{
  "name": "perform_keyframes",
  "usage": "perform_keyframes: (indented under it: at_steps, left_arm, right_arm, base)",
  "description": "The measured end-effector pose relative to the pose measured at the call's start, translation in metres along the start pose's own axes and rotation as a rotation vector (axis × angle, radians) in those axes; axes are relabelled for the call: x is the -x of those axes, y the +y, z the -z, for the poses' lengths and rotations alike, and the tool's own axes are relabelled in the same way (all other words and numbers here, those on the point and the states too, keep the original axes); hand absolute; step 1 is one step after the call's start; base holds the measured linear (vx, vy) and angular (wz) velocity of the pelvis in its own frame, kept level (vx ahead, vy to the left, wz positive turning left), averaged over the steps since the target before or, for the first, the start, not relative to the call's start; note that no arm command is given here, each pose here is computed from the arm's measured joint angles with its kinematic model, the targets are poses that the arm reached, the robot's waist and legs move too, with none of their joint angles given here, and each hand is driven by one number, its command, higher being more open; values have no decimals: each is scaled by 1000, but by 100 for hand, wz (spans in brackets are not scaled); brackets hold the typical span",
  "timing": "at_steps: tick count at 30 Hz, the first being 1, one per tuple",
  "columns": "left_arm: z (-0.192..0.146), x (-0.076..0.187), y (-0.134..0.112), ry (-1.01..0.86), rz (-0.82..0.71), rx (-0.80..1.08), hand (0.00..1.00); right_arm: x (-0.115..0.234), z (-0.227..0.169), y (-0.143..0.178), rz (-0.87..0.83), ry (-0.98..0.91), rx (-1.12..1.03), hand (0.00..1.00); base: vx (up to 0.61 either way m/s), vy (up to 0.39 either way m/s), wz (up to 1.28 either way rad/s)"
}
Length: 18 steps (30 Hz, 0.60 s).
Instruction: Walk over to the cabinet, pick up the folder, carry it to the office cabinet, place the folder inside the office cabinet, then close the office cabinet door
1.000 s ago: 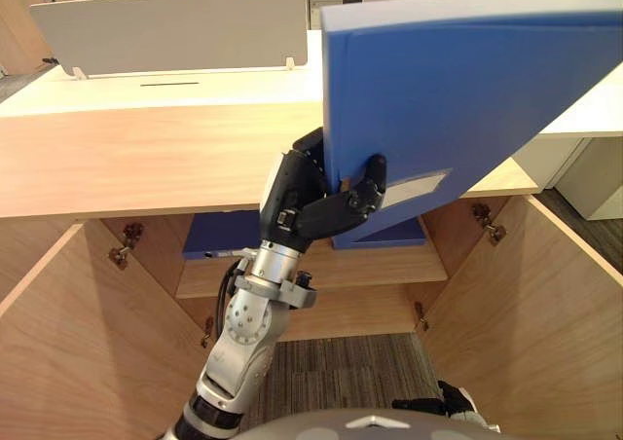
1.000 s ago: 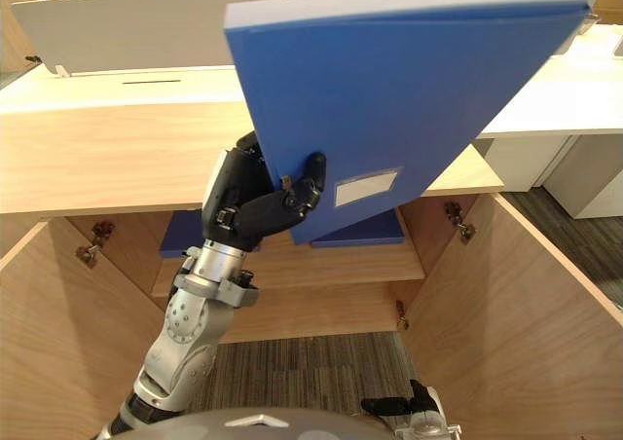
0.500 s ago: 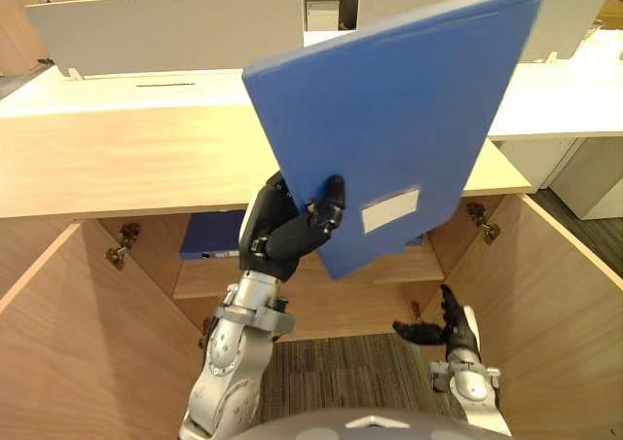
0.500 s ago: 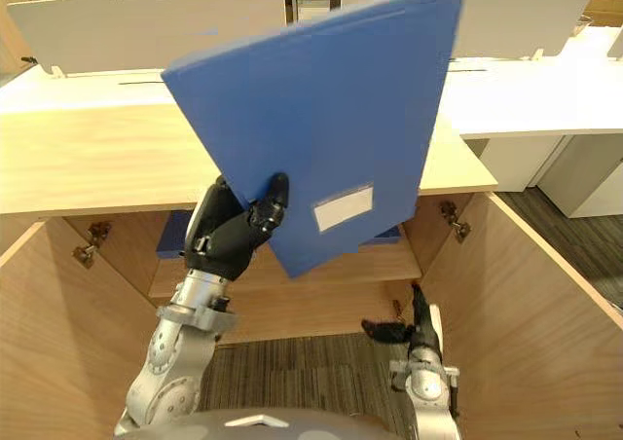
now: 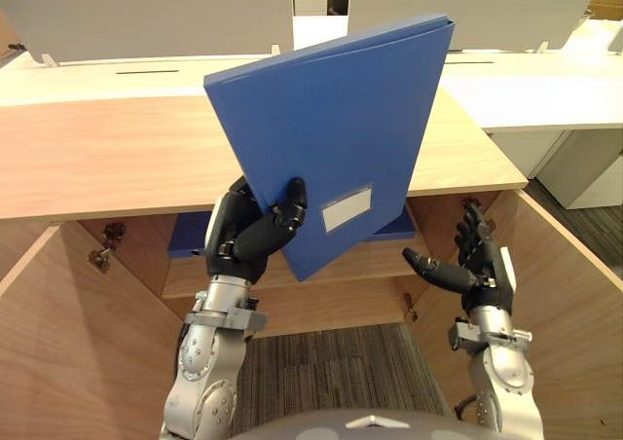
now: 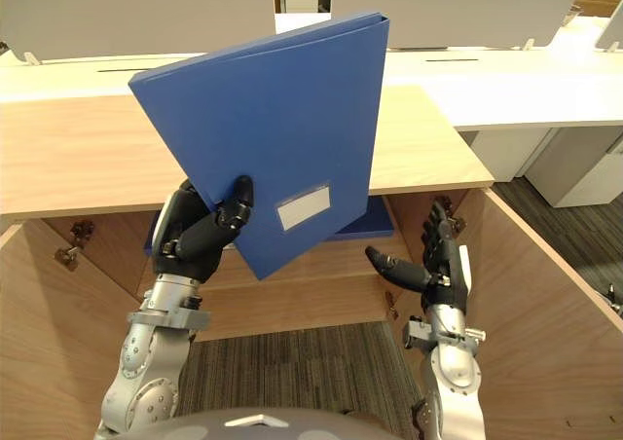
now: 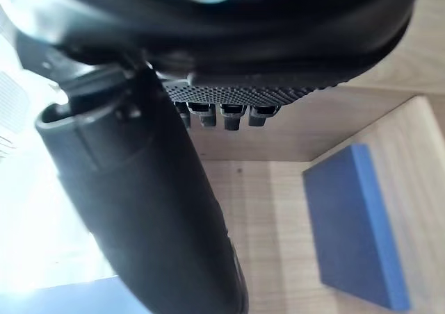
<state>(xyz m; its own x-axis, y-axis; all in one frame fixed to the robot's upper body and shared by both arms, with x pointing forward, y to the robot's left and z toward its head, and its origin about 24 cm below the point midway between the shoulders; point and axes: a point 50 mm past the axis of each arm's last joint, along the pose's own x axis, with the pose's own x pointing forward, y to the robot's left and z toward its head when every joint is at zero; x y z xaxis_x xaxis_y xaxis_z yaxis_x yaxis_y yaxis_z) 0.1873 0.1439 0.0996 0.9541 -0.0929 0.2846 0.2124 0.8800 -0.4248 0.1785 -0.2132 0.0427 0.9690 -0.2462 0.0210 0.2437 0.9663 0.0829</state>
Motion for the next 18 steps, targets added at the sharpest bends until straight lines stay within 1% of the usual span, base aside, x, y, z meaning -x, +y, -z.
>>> perform_keyframes:
  at_steps: [3, 9, 14, 18]
  left_arm:
    - [0, 0, -1, 0, 29, -1, 0]
    - [-1, -1, -4, 0, 84, -7, 0]
    - [1, -7, -7, -3, 146, -5, 0]
    - [9, -11, -7, 28, 186, -4, 0]
  right_arm:
    - [-3, -20, -3, -42, -99, -33, 100]
    - [-14, -43, 5, -134, -216, -120, 100]
    - [-26, -58, 10, -211, -281, -76, 100]
    - [-35, -71, 24, -326, -335, -43, 100]
  base:
    - [-32, 17, -5]
    - [-52, 13, -9]
    - [-44, 8, -2]
    - [-19, 4, 0]
